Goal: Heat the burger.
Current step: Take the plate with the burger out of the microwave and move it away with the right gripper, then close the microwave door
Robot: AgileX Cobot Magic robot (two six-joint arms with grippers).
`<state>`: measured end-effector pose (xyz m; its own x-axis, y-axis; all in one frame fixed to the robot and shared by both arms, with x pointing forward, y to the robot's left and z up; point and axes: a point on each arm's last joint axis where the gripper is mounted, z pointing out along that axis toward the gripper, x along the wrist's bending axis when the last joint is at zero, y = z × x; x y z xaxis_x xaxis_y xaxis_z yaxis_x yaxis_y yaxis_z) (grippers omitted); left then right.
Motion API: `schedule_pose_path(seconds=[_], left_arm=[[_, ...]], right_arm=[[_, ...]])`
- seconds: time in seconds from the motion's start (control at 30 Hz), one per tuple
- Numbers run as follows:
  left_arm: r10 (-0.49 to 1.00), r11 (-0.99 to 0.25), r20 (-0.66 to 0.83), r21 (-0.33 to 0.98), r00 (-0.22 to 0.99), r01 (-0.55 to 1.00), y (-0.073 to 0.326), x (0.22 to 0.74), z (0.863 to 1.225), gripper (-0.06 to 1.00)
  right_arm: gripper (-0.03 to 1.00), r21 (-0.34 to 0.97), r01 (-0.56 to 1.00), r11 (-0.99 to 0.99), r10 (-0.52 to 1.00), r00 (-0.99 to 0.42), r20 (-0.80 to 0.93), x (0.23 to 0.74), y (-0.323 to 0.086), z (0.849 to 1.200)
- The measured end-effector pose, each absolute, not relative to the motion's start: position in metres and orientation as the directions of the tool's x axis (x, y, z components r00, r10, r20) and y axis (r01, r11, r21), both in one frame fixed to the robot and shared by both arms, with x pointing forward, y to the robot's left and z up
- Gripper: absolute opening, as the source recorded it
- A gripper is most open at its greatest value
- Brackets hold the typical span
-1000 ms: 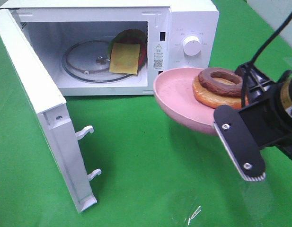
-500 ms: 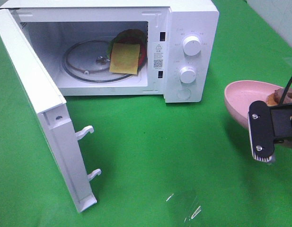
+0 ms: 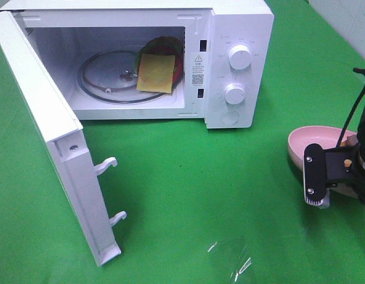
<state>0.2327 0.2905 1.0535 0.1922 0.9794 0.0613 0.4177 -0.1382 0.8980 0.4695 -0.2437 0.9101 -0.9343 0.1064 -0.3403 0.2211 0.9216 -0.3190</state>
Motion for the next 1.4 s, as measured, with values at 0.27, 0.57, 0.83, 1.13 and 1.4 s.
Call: schedule_pose_path(seconds=[0.27,0.57,0.83,1.13,1.4], left_arm=[[0.979,-0.138,0.061,0.898,0.192,0.418,0.29,0.233,1.054,0.0],[0.979,-0.138,0.061,0.898,0.192,0.418,0.29,0.233,1.054,0.0],[0.979,-0.138,0.061,0.898,0.192,0.418,0.29,0.233,1.054,0.0],[0.979,-0.138,0.061,0.898,0.192,0.418,0.29,0.233,1.054,0.0],[0.979,-0.138,0.061,0.898,0.192,0.418,0.29,0.233,1.054,0.0]], right_arm=[[0.38,-0.284,0.278,0.918,0.169,-0.92,-0.355,0.468,-0.243,0.914],[0.6,-0.081,0.586,0.806,0.53,-0.776,-0.341,0.47,-0.231,0.966],[0.71,0.046,0.958,0.282,0.945,-0.27,-0.183,0.492,-0.257,1.02],[0.71,0.174,0.978,-0.116,0.993,0.115,0.016,0.465,-0.297,1.064],[0.65,0.364,0.921,-0.14,0.99,0.129,0.055,0.4,-0.297,1.096]])
